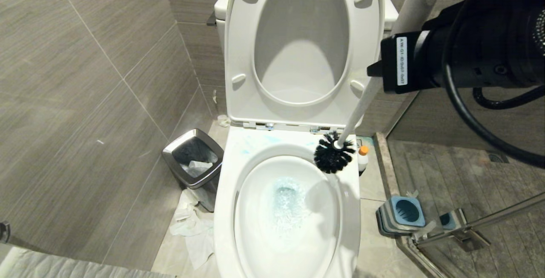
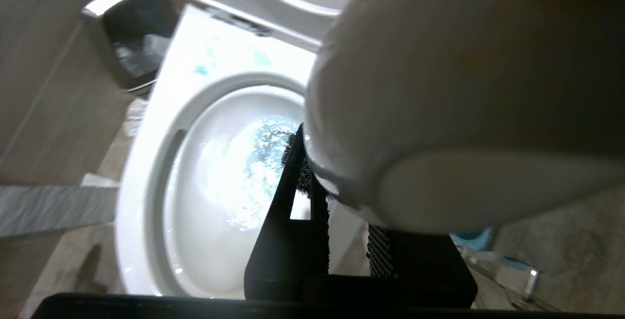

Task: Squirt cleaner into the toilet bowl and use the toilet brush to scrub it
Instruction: Put the toilet brush back

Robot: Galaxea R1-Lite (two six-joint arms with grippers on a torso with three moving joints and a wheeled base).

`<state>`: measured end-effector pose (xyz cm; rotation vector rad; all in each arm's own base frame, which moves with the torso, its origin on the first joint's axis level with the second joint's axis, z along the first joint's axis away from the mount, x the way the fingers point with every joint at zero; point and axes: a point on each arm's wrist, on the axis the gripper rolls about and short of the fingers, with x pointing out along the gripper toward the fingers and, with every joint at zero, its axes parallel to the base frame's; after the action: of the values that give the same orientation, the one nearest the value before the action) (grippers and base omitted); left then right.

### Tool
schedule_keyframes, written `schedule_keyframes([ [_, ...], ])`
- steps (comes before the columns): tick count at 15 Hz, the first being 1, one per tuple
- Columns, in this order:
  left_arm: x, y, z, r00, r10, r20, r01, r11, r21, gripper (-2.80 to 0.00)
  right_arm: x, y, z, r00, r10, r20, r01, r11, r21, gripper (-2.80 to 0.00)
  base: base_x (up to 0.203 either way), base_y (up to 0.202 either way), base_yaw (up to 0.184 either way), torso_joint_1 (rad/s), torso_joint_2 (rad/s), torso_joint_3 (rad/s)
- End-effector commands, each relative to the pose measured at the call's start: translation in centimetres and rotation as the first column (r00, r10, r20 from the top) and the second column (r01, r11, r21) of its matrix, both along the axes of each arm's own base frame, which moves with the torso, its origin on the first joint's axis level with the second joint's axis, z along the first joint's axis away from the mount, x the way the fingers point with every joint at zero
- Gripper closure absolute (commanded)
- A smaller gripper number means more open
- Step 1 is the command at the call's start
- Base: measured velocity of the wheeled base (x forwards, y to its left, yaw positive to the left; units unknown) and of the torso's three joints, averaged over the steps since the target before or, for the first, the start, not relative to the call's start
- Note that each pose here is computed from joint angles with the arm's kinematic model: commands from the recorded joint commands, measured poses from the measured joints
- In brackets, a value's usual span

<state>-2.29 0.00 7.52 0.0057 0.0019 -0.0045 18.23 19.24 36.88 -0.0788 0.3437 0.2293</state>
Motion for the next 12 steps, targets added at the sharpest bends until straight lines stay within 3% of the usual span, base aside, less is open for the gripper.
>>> schedule_keyframes([
  [1,0.0,0.0,0.0,1.000,0.000,-0.003,0.000,1.000,0.000,0.00,0.9,-2.2,0.6,0.996,-0.082,0.015,0.082,0.997,0.009,0.00,0.000,0.000,0.000,0.000,0.00,0.000],
  [4,0.0,0.0,0.0,1.000,0.000,-0.003,0.000,1.000,0.000,0.00,2.4,-5.4,1.1,0.979,-0.203,0.025,0.202,0.979,0.020,0.00,0.000,0.000,0.000,0.000,0.00,0.000],
  [12,0.0,0.0,0.0,1.000,0.000,-0.003,0.000,1.000,0.000,0.00,3.4,-14.0,-0.2,0.931,-0.363,-0.032,0.363,0.932,0.008,0.00,0.000,0.000,0.000,0.000,0.00,0.000],
])
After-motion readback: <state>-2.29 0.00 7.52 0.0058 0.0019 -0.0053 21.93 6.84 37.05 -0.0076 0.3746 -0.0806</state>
